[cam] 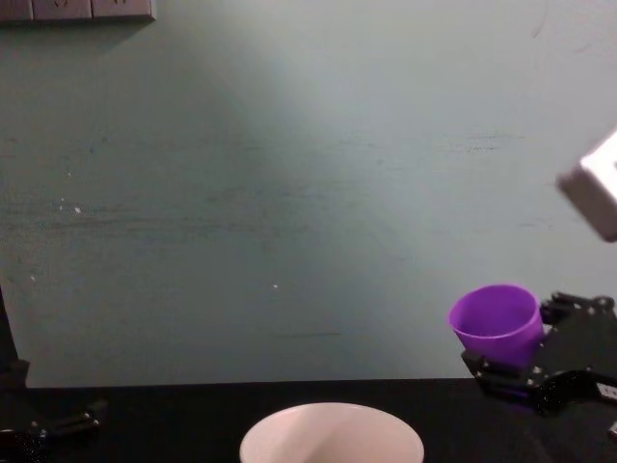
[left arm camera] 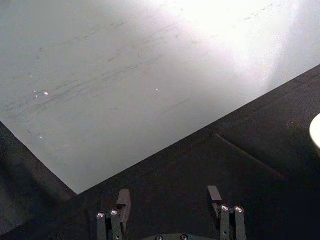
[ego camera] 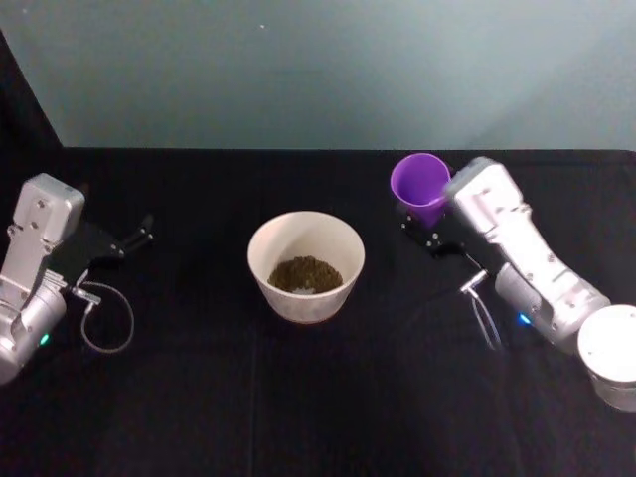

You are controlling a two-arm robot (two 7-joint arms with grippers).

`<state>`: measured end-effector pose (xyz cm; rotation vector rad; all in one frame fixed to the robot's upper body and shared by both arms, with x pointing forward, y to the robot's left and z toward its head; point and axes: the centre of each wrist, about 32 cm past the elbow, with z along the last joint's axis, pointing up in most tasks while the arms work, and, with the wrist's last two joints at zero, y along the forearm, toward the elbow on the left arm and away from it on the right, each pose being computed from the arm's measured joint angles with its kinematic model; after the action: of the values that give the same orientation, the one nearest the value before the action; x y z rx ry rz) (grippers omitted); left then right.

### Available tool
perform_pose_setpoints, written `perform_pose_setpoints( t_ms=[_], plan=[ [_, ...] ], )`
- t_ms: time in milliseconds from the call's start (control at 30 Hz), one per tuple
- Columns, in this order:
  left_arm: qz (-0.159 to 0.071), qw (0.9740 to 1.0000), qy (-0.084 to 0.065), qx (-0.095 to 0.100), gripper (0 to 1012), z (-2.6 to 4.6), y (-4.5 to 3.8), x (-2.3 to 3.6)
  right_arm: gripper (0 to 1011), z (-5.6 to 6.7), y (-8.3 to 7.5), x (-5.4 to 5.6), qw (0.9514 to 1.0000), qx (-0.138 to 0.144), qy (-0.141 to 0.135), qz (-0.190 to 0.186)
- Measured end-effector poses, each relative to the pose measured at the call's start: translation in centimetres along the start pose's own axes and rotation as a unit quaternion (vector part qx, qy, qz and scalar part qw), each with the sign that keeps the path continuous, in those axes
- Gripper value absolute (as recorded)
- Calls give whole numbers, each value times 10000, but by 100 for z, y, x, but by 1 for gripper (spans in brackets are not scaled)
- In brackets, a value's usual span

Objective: Pick up the cup and pour the mung beans from the cup into the bowl.

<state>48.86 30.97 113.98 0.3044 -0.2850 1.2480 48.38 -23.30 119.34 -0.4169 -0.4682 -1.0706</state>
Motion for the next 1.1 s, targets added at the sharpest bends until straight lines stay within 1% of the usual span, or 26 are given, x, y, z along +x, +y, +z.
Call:
perform_pose_setpoints(
  t_ms=[33, 67, 167, 233, 267, 300, 367, 400, 433, 467, 500, 533, 567, 600, 633, 700, 867, 1100],
  plan=[
    [0, 10000, 0, 0, 1000, 0, 0, 0, 726, -33, -1, 7, 9999, 24, 165, 19],
    [0, 10000, 0, 0, 1000, 0, 0, 0, 726, -106, -2, 13, 9989, 51, 473, 58],
    [0, 10000, 0, 0, 1000, 0, 0, 0, 726, -197, 1, 15, 9959, 105, 894, 125],
    [0, 10000, 0, 0, 1000, 0, 0, 0, 726, -333, 11, 4, 9894, 147, 1432, 209],
    [0, 10000, 0, 0, 1000, 0, 0, 0, 726, -333, 11, 4, 9894, 147, 1432, 209],
    [0, 10000, 0, 0, 1000, 0, 0, 0, 726, -399, 15, -7, 9852, 175, 1684, 252],
    [0, 10000, 0, 0, 1000, 0, 0, 0, 726, -467, 21, -22, 9808, 213, 1917, 301],
    [0, 10000, 0, 0, 1000, 0, 0, 0, 726, -535, 27, -40, 9761, 272, 2125, 352],
    [0, 10000, 0, 0, 1000, 0, 0, 0, 726, -564, 29, -48, 9737, 308, 2228, 376],
    [0, 10000, 0, 0, 1000, 0, 0, 0, 726, -621, 37, -69, 9696, 337, 2387, 421],
    [0, 10000, 0, 0, 1000, 0, 0, 0, 726, -621, 37, -69, 9696, 337, 2387, 421],
    [0, 10000, 0, 0, 1000, 0, 0, 0, 726, -663, 42, -85, 9663, 361, 2508, 454],
    [0, 10000, 0, 0, 1000, 0, 0, 0, 726, -683, 48, -95, 9646, 374, 2568, 473],
    [0, 10000, 0, 0, 1000, 0, 0, 0, 726, -726, 56, -112, 9617, 382, 2668, 506],
    [0, 10000, 0, 0, 1000, 0, 0, 0, 726, -726, 56, -112, 9617, 382, 2668, 506],
    [0, 10000, 0, 0, 1000, 0, 0, 0, 726, -781, 75, -134, 9588, 371, 2764, 549],
    [0, 10000, 0, 0, 1000, 0, 0, 0, 728, -834, 85, -156, 9579, 309, 2794, 578],
    [0, 10000, 0, 0, 1000, 0, 0, 0, 726, -886, 82, -168, 9589, 226, 2769, 583]
  ],
)
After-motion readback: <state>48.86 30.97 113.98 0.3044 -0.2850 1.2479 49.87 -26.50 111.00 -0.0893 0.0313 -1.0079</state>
